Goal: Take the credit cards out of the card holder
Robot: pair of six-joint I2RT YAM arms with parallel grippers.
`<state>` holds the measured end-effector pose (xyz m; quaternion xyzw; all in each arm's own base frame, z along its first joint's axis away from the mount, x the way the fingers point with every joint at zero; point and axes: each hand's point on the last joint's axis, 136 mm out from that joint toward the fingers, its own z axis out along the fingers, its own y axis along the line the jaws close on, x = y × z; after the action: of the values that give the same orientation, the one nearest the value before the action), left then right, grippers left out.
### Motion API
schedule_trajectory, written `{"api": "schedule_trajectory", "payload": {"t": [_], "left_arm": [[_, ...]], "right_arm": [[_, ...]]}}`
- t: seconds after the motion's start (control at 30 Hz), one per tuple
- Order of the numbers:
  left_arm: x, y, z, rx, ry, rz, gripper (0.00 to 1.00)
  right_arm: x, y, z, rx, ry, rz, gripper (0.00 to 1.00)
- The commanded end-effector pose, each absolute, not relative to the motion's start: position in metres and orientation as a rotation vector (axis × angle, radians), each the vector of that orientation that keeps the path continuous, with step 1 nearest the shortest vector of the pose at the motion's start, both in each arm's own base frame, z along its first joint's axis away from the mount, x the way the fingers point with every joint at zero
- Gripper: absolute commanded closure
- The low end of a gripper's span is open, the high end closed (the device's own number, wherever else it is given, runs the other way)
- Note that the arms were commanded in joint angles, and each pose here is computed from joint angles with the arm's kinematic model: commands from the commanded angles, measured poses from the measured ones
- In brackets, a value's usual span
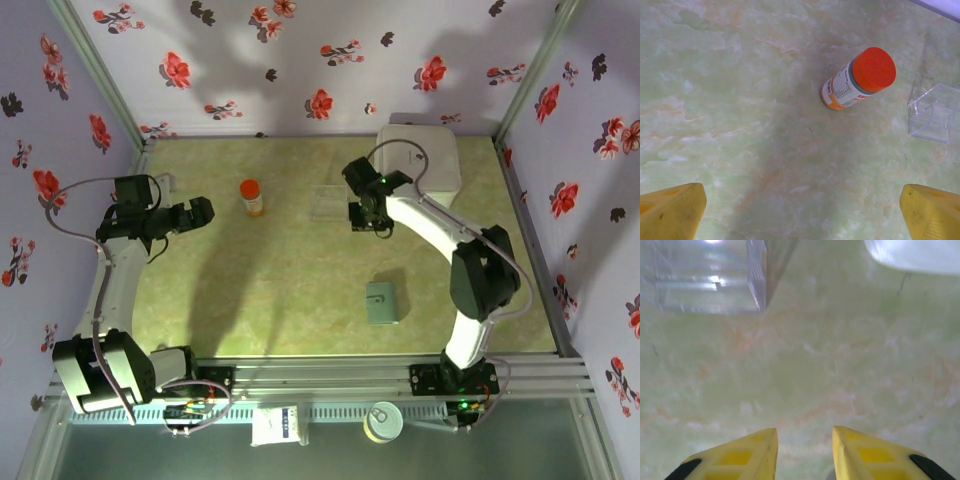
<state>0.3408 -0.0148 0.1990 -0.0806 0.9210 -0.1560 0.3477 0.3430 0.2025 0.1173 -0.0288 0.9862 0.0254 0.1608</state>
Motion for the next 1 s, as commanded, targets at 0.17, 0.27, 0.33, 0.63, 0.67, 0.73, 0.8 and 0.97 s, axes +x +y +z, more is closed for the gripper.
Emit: {"api": "schedule_trajectory", "payload": {"t": [0.17,0.27,0.33,0.63,0.67,0.73,0.8,0.97], "left_arm": [[0.341,-0.020,0.200,-0.207,2.370,-0.465,0.00],[0.341,-0.020,0.200,-0.207,2.371,-0.466,0.00],[0.341,-0.021,0.199,-0.209,2.370,-0.468,0.00],[0.342,-0.024,0.198,-0.207,2.369,-0.497,0.00],[0.342,-0.024,0.198,-0.206,2.371,-0.497,0.00],[0.342,-0.024,0.198,-0.205,2.374,-0.496,0.00],[0.341,-0.024,0.198,-0.203,2.371,-0.496,0.00],[0.341,-0.024,0.199,-0.204,2.367,-0.496,0.00]], "right_arm": [[0.263,0.184,0.093,-0.059,2.919,0.026,0.49],[0.244,0.180,0.084,-0.053,2.945,0.018,0.39],[0.232,0.176,0.077,-0.047,2.965,0.007,0.31],[0.195,0.166,0.048,-0.047,3.052,0.008,0.10],[0.193,0.167,0.045,-0.048,3.060,0.017,0.10],[0.188,0.169,0.038,-0.049,3.081,0.030,0.09],[0.184,0.173,0.033,-0.055,3.097,0.060,0.07],[0.179,0.177,0.022,-0.074,3.127,0.040,0.06]]}}
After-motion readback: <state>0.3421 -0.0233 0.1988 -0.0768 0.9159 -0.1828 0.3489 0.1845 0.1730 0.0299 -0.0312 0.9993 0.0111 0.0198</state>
